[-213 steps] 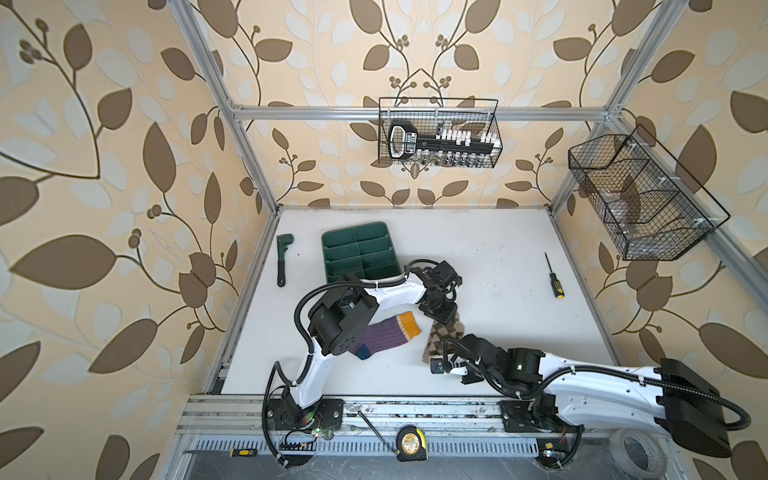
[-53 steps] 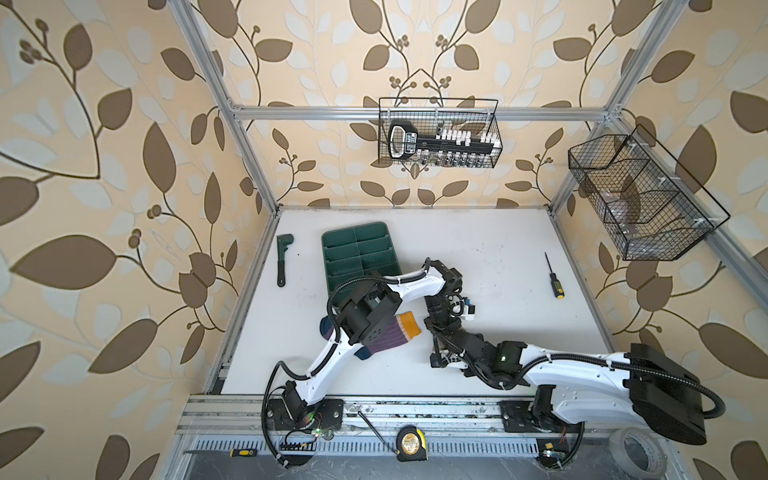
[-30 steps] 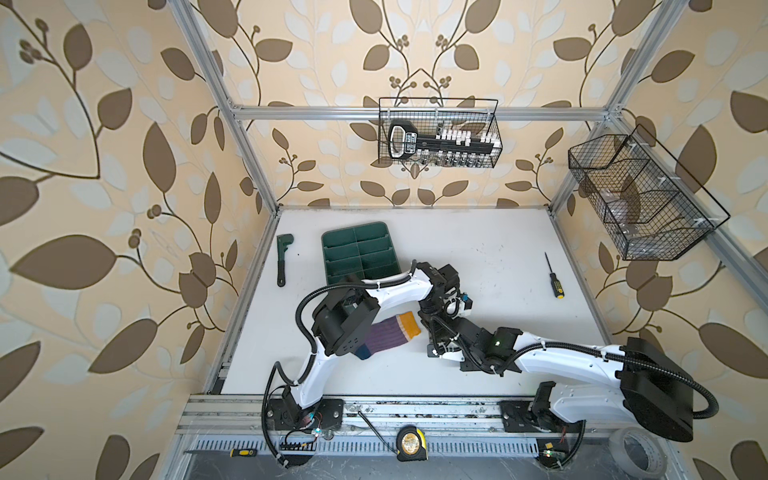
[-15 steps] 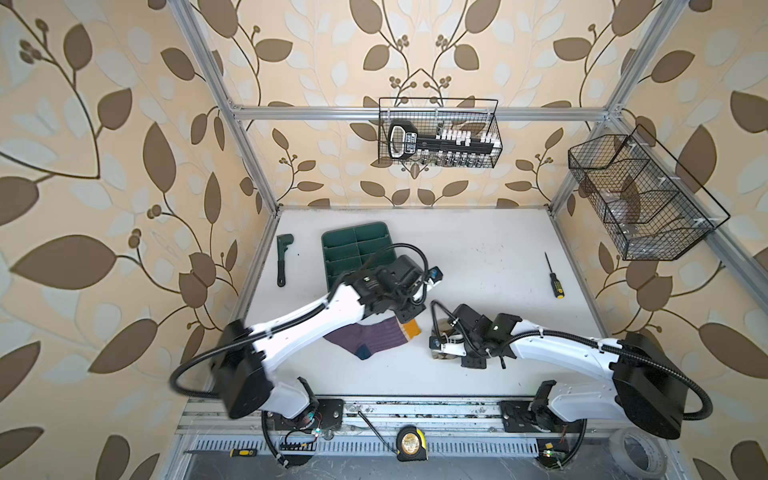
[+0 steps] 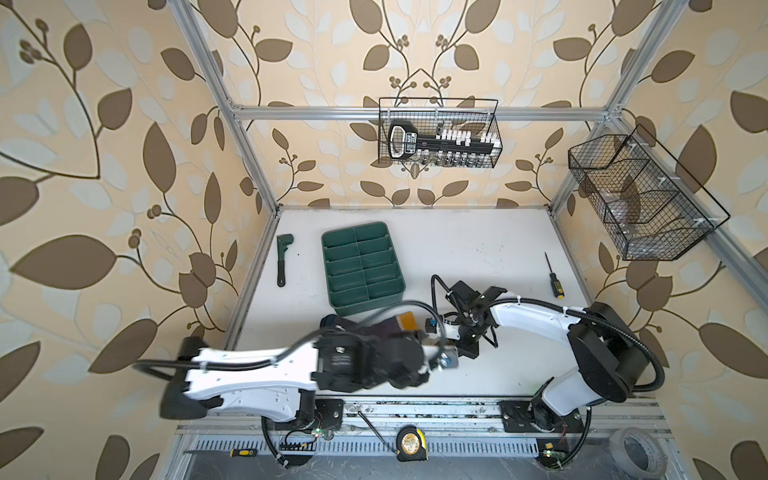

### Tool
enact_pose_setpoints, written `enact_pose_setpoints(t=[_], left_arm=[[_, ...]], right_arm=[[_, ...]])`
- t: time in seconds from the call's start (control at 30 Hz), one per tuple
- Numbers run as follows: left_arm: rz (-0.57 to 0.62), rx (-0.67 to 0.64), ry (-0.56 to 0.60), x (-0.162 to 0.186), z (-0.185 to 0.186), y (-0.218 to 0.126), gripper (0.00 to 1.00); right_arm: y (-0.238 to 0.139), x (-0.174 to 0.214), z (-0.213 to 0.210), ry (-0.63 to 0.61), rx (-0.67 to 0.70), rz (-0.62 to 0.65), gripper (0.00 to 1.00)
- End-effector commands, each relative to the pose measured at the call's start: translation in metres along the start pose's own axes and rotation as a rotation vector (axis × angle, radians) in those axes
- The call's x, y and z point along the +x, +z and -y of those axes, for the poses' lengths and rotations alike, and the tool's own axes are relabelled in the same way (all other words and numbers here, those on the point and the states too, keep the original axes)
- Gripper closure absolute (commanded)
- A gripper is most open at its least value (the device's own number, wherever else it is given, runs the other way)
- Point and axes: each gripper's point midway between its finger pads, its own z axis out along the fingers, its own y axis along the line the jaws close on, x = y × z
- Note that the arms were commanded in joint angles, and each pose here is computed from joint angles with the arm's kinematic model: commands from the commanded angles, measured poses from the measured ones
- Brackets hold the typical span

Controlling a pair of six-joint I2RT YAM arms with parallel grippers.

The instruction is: Roll the socks

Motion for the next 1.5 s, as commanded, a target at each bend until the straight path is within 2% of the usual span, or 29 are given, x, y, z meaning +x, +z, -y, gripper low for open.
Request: enact_pose_setpoints(t=[0.0,0.1,0.27,0.47,0.67,0.73,0.93,1.07,1.2,1.23,1.47], left_arm=[[-0.138,-0.090,0.164,0.020,0.010,0.038,0.40],[-0.129,-0.117,0.213,0.019,0.020,0.069,0.39],[-0.096,-0.214,0.187,0.019,0.009,0.094,0.33],[-0.132,-0.145,0.108,0.041,0.004,0.125,0.36],[-0.240,0.041,0.026,0.070,0.023,0.160,0.43],[-0.270,0.057,0.002,0.078,0.026,0.167,0.47],[-0.301,0.143,-0.025,0.083,0.037,0.170,0.70],[-0.322,0.309,-0.091,0.082,0.049,0.166,0.86],[-0.331,0.424,-0.209,0.081,0.046,0.165,0.91],[-0.329,0.451,-0.239,0.080,0.044,0.165,0.91],[-0.409,0.597,-0.356,0.090,0.034,0.164,0.92]], right_arm=[[0.021,0.029,-0.023,0.053,-0.156,-0.112,1.00],[0.022,0.026,-0.021,0.057,-0.157,-0.114,1.00],[0.019,0.026,-0.020,0.054,-0.138,-0.101,1.00],[0.016,0.024,-0.021,0.039,-0.128,-0.085,1.00],[0.007,0.022,-0.021,0.020,-0.097,-0.050,1.00],[0.004,0.022,-0.020,0.016,-0.081,-0.038,1.00],[-0.007,0.020,-0.018,0.005,-0.030,0.005,1.00],[-0.021,0.019,-0.008,0.016,0.074,0.063,0.78],[-0.049,0.019,0.007,0.035,0.239,0.155,0.29],[-0.058,0.020,0.009,0.037,0.281,0.187,0.00],[-0.128,0.030,0.027,0.109,0.610,0.388,0.00]])
